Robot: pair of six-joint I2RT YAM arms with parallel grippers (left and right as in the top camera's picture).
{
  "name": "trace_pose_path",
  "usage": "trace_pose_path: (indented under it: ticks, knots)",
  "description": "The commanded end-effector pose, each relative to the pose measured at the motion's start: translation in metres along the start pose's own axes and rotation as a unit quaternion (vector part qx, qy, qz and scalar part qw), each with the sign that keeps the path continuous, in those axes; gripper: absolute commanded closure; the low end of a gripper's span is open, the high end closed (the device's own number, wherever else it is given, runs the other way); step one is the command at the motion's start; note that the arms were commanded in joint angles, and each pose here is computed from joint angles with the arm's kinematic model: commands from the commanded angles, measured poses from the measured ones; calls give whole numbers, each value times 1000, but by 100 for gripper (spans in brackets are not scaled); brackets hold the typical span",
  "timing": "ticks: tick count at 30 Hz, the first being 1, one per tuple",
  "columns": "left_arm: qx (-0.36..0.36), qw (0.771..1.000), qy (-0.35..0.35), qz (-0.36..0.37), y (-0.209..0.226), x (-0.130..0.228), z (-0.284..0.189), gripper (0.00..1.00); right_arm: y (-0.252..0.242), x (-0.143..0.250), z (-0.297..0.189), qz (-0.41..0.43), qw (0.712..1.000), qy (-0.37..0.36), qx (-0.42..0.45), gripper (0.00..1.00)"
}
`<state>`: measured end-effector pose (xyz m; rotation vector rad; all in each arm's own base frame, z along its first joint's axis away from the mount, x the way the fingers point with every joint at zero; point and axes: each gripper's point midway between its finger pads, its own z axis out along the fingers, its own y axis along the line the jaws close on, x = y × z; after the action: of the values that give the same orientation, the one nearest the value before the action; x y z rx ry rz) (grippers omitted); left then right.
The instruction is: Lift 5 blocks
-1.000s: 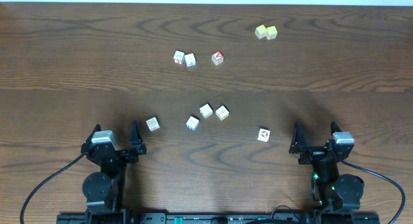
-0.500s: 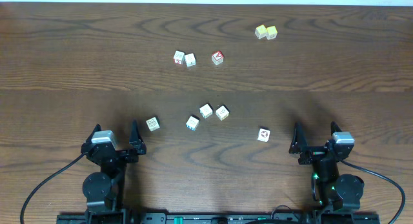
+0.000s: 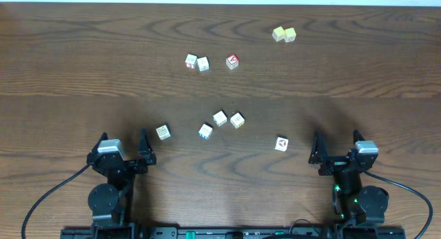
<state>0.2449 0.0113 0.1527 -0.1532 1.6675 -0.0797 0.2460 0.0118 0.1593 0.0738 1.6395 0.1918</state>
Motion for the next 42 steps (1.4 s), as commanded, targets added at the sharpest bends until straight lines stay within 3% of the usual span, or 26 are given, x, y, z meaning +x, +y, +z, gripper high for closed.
trace_pose_path:
  ticks: [1, 19, 23, 26, 28, 31, 37, 39, 42]
  knots:
    - [-4, 1000, 24, -3, 3, 15, 1, 2, 1, 1, 0, -8, 1000, 0, -1, 1]
    - [-9, 1000, 9, -6, 4, 8, 1, 2, 1, 1, 0, -8, 1000, 0, -2, 1]
    - [96, 989, 41, -106, -33, 16, -3, 2, 1, 1, 0, -8, 1000, 0, -1, 1]
    - [178, 951, 87, -236, -64, 19, -12, 2, 1, 1, 0, -8, 1000, 0, -1, 1]
    - [199, 924, 115, -307, -74, 21, -17, 2, 1, 1, 0, -8, 1000, 0, -1, 1]
    - [193, 905, 124, -357, -74, 20, -17, 2, 3, -1, 0, 1, 1000, -4, -7, 1]
    - [192, 902, 127, -365, -75, 20, -17, 2, 18, 1, -1, 110, 993, 9, -50, 1]
    - [204, 908, 124, -345, -77, 19, -18, 2, 21, -3, -1, 130, 990, 2, -59, 1]
    - [253, 920, 105, -279, -90, 7, -25, 2, 50, 0, -7, 236, 961, 40, -140, 1]
